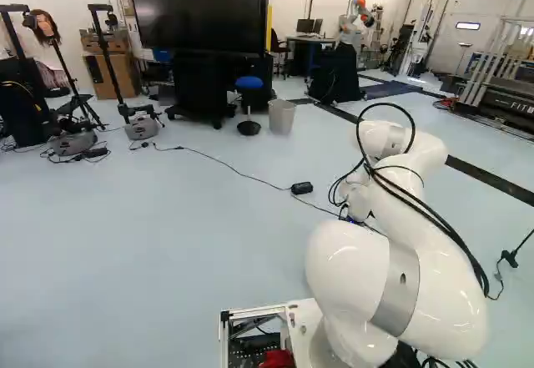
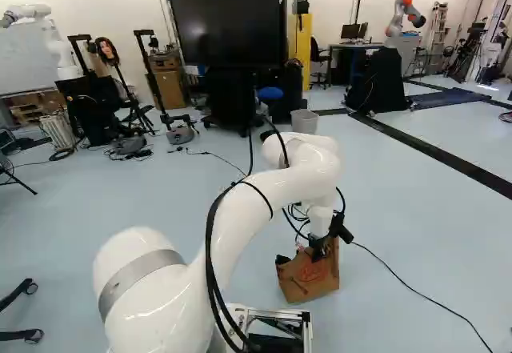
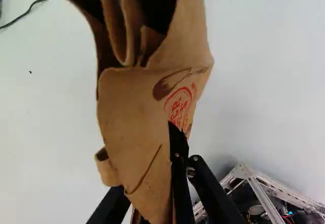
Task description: Pick up the grocery bag from the ground
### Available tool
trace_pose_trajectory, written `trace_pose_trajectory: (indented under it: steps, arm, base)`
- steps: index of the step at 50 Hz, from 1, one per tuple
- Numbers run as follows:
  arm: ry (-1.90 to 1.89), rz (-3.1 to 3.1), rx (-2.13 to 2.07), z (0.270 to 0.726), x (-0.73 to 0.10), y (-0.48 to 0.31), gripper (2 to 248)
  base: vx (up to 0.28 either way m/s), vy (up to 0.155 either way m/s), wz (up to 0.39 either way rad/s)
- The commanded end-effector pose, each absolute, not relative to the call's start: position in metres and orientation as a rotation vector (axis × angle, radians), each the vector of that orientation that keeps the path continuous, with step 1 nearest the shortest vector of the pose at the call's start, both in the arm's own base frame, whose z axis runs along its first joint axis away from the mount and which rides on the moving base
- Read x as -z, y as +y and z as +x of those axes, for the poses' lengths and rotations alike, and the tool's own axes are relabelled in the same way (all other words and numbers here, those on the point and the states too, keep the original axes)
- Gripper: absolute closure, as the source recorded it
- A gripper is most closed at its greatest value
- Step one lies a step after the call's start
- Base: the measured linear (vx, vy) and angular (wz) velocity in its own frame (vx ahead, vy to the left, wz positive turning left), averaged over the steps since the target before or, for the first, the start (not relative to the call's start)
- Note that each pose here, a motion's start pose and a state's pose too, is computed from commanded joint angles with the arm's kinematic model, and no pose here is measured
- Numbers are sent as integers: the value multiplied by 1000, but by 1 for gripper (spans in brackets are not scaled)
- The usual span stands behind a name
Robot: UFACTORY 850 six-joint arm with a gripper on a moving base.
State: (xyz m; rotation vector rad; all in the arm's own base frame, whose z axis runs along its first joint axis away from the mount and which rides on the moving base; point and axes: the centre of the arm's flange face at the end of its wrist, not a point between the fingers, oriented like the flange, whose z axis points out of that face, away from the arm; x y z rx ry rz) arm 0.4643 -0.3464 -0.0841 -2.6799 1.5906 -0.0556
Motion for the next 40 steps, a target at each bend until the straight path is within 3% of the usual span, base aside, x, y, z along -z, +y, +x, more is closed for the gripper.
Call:
trace_pose_trajectory:
  steps: [40]
  arm:
    - [1581,-2682,6,442,24,-325,229]
  base:
    - [0,0,0]
